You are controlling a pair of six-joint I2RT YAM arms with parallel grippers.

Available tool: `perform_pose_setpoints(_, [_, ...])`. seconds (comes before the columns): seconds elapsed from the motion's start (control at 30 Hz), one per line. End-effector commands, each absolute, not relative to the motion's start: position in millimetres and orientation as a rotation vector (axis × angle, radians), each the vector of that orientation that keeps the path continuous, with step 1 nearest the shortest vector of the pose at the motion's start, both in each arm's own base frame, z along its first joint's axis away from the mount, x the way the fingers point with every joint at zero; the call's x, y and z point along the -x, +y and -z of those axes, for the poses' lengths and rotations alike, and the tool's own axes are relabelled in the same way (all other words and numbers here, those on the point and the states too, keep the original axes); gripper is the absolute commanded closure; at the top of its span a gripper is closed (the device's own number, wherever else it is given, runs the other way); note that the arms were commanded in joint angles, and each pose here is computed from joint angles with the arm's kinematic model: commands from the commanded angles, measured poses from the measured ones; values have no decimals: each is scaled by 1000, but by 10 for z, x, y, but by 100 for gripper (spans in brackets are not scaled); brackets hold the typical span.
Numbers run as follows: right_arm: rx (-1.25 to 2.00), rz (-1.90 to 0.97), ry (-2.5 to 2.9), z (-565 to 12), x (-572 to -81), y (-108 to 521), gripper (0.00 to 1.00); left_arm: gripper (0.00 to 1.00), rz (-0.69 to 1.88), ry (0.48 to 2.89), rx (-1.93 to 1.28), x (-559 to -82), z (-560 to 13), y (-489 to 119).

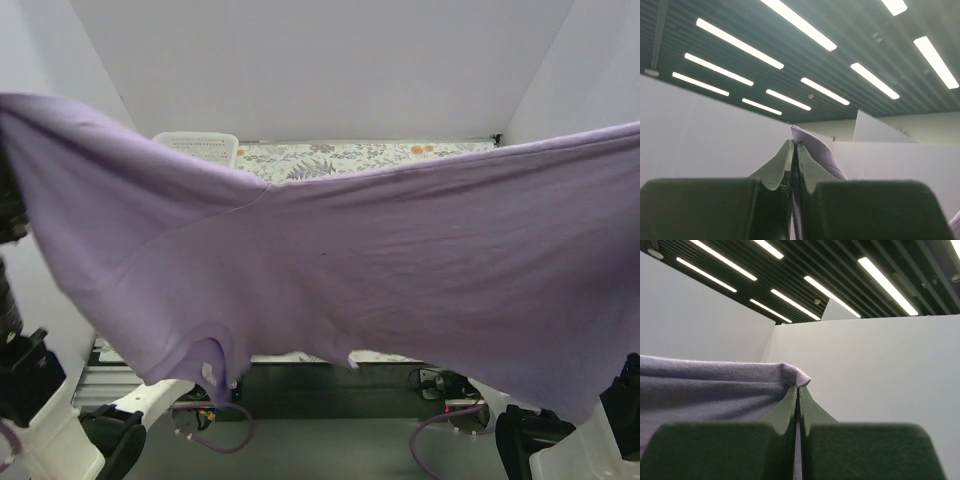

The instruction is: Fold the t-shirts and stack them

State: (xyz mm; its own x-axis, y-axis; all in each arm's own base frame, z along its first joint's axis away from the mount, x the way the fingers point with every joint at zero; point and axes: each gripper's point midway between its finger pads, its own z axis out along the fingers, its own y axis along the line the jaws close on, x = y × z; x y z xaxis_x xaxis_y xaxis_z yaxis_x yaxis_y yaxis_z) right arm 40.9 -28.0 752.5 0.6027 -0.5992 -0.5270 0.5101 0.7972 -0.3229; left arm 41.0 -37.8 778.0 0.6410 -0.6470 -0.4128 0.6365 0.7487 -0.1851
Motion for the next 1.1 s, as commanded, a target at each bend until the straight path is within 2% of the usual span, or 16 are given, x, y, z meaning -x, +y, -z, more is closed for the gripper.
perform_pose_setpoints(0.0, [211, 636, 861, -7037, -1101, -346, 99, 100, 693, 747, 77, -1648, -7332, -628])
perform_pose_setpoints(0.07, [298, 578, 960, -6633, -1445, -248, 99, 100, 660, 842, 115, -2060, -7052, -667])
perform_pose_setpoints(0.1, [358, 534, 1051, -6215, -1714, -190, 99, 100, 644, 957, 136, -2465, -6667, -755])
perform_pose_setpoints(0.17, [403, 483, 1157, -5697, -2014, -155, 99, 100, 639, 1068, 146, -2846, -6225, -863])
perform_pose_setpoints(0.2, [431, 448, 1274, -5127, -2263, -159, 99, 100, 632, 1216, 160, -3247, -5587, -987])
perform_pose_setpoints(0.3, [442, 383, 1366, -4426, -2511, -128, 99, 100, 675, 1375, 118, -3746, -4680, -1265])
perform_pose_setpoints(0.33, [448, 346, 1420, -3967, -2720, -117, 99, 100, 674, 1450, 117, -3918, -4176, -1333])
perform_pose_setpoints(0.43, [414, 280, 1517, -3105, -3074, -132, 99, 100, 668, 1571, 116, -4296, -3307, -1462])
perform_pose_setpoints(0.5, [389, 270, 1576, -2701, -3262, -211, 99, 100, 642, 1680, 130, -4581, -2734, -1515])
perform_pose_setpoints(0.53, [393, 273, 1536, -2664, -3354, -235, 99, 100, 645, 1698, 125, -4701, -2657, -1545])
perform_pose_setpoints(0.57, [376, 267, 1620, -2298, -3461, -375, 99, 100, 644, 1730, 124, -4810, -2527, -1581])
perform_pose_setpoints(0.6, [364, 258, 1644, -2178, -3533, -441, 99, 100, 638, 1814, 131, -4961, -2142, -1628])
perform_pose_setpoints(0.67, [337, 288, 1639, -2180, -3757, -633, 99, 100, 631, 1844, 131, -5165, -2061, -1678])
perform_pose_setpoints(0.7, [332, 258, 1734, -1857, -3926, -700, 99, 100, 620, 1887, 143, -5251, -1835, -1691])
perform_pose_setpoints(0.8, [302, 186, 1826, -1569, -4285, -843, 99, 100, 608, 1876, 159, -5465, -1851, -1712])
perform_pose_setpoints(1.07, [188, 55, 1857, -1450, -4850, -961, 99, 100, 559, 1835, 176, -5939, -2038, -1665])
